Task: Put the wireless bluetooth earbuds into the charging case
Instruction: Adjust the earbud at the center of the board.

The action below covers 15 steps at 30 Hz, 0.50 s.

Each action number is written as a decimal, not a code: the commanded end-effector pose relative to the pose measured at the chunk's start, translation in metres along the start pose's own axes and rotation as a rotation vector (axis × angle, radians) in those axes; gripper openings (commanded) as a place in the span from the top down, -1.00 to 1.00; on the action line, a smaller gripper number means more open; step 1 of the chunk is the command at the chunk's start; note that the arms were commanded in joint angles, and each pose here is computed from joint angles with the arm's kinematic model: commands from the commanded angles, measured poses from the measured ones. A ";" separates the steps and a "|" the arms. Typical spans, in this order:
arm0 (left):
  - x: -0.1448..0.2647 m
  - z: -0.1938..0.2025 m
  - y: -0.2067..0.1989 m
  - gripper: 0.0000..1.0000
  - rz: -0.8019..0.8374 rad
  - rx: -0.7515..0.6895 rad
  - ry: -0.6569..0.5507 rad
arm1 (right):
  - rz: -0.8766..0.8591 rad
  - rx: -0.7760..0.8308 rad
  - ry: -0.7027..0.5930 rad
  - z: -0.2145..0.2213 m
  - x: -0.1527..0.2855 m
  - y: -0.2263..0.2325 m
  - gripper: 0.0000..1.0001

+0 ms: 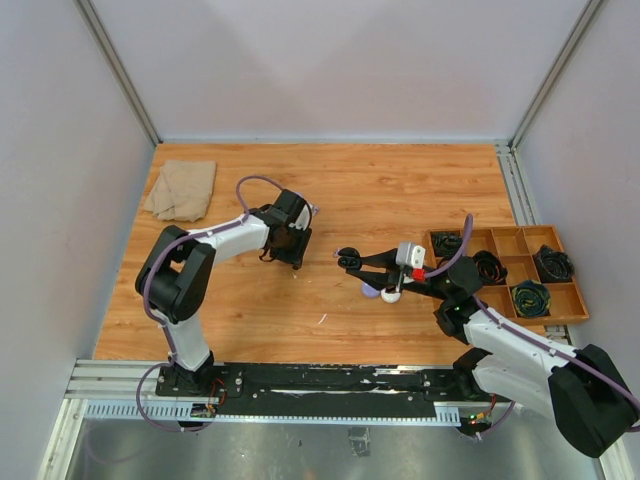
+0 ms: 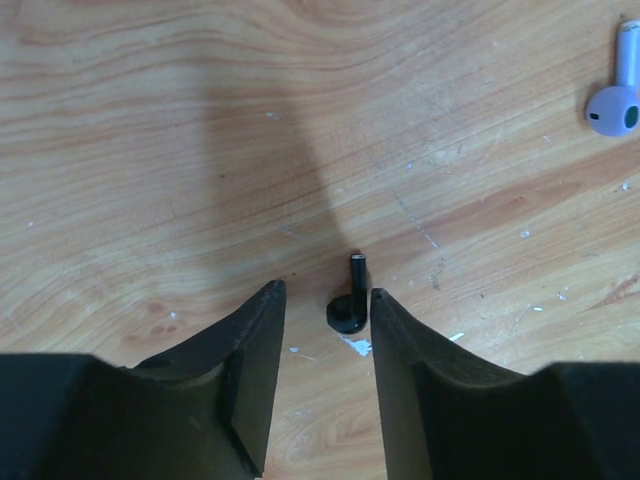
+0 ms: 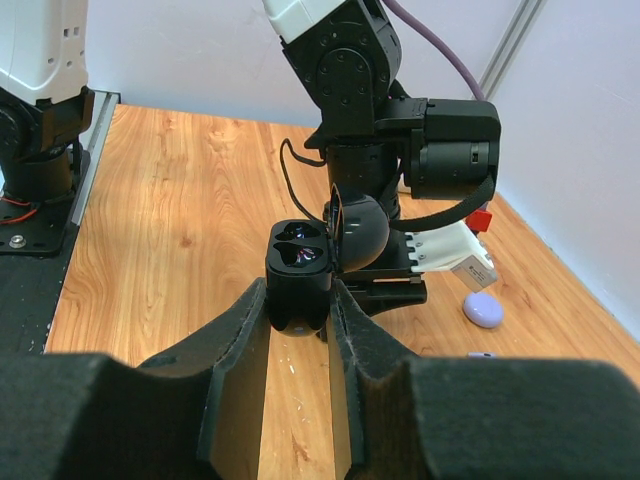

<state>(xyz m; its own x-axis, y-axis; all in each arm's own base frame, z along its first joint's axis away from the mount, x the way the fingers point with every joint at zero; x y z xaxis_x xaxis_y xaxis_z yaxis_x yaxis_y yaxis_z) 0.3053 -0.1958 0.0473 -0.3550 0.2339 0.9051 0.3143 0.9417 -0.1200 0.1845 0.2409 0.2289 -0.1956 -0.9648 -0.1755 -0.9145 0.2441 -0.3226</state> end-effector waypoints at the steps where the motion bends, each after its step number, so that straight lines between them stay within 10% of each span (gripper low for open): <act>1: 0.007 0.010 0.011 0.05 -0.066 0.010 0.023 | -0.013 0.009 -0.025 -0.007 -0.001 0.004 0.89; 15: 0.019 0.017 0.026 -0.15 -0.170 0.024 0.019 | -0.014 0.006 -0.025 -0.007 -0.001 0.004 0.89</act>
<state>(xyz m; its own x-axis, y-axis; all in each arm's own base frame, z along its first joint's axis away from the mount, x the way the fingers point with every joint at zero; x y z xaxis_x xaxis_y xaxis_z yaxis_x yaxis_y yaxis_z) 0.2930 -0.1726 0.0469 -0.3568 0.1207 0.9264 0.2598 0.9653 -0.0257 0.1844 0.2409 0.2291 -0.1952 -0.9649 -0.1760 -0.9148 0.2438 -0.3221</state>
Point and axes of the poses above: each gripper's point midway between its finger pads, its own x axis back along the fingers, its own y axis along the line the jaws close on, z = x × y, the point moved 3 cm from there along x, back along the fingers, and after that the axes turned 3 degrees about x, right-handed, at the moved point
